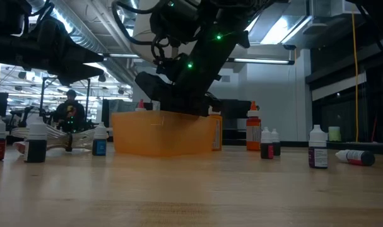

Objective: Pick & Place food coloring
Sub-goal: Put the small green food coloring bottle into the orange bin, then put the small red food coloring bottle into the orange bin

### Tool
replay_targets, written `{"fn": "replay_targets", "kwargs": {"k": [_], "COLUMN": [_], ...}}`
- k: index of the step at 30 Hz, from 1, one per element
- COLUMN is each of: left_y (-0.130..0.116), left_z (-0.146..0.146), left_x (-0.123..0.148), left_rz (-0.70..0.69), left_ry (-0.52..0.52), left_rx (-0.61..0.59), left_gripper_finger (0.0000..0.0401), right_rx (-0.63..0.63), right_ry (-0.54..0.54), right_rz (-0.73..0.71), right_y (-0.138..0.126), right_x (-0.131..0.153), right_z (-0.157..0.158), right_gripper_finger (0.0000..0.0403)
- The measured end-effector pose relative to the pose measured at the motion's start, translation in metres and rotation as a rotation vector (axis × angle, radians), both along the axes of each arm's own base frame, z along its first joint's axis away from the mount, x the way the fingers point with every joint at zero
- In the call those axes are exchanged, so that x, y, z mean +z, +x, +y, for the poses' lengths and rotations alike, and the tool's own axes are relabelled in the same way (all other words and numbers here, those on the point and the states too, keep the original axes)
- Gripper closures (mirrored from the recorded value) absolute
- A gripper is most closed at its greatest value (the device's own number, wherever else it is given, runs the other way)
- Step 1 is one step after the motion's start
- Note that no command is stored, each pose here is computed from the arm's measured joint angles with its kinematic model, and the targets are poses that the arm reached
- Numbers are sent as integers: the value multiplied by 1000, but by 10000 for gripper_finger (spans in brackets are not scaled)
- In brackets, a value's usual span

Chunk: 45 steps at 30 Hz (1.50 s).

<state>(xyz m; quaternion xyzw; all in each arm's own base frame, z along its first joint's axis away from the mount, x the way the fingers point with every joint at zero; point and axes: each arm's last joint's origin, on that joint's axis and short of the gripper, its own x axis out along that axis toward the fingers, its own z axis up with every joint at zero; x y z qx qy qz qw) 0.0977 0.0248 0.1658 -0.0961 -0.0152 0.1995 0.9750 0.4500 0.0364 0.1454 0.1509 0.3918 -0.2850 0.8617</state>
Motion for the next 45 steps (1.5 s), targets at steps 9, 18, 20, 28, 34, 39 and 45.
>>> {"fn": "replay_targets", "kwargs": {"k": [9,18,20,28,34,39,45], "left_y": [0,0,0,0,0,0,0], "left_z": [0,0,0,0,0,0,0], "left_x": [0,0,0,0,0,0,0], "left_rz": [0,0,0,0,0,0,0], "left_ry": [0,0,0,0,0,0,0], "left_rx": [0,0,0,0,0,0,0], "left_gripper_finger": [107,107,107,107,107,107,107], "right_rx": [-1,11,24,32,55,103,97], "right_ry": [1,16,7,0,-16,-50,-66], "right_rz": [-8,-32,-30,-25,-19,-35,26], "right_y": [1,3,3,3,5,13,13], "right_x": [0,2,2,2,9,25,37], "right_z": [0,-1,-1,-1,-1,0,-2], "right_gripper_finger": [309,297,285,250,249,249,248]}}
